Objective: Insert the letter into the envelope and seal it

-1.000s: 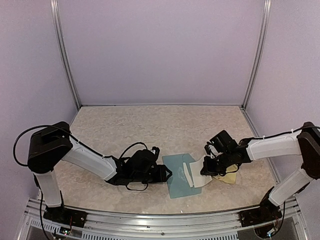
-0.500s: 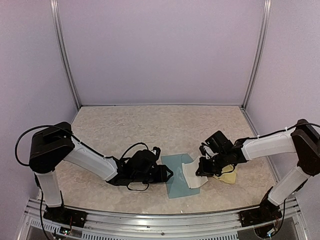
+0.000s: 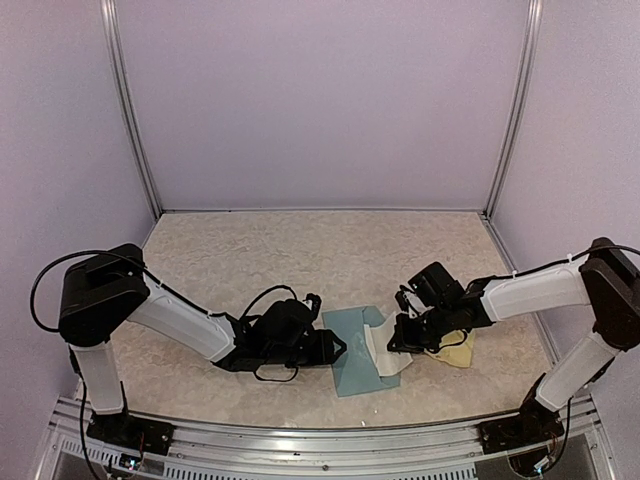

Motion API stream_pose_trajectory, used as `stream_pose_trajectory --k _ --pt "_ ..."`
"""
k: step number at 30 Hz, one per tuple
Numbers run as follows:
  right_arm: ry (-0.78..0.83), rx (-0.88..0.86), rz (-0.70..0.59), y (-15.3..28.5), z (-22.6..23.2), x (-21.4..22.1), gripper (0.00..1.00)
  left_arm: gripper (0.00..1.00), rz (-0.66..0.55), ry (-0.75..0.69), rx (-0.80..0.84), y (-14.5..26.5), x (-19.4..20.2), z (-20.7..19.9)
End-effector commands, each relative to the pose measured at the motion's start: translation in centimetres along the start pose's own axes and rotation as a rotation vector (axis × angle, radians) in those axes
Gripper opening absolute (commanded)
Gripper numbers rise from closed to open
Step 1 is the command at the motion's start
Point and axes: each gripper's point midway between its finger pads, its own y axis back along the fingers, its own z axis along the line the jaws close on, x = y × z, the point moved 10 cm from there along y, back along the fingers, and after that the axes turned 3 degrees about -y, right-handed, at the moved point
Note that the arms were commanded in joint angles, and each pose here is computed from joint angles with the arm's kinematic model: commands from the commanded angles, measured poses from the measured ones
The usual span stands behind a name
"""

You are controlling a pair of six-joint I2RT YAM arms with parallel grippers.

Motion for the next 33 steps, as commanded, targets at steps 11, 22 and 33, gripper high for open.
stream_pose_trajectory --k 11,22,33 --pt "0.033 0.028 -0.202 5.1 2.2 -1.5 0.0 0.46 0.077 0.01 -0.067 -0.4 1.7 1.7" --pt "0.115 -0.064 -0.165 3.6 2.9 -0.5 0.0 0.45 0.079 0.012 -0.062 -0.6 1.7 1.6" --pt "0.143 -0.02 -0.149 2.5 2.1 0.0 0.0 0.45 0.082 0.015 -0.064 -0.6 1.7 1.6"
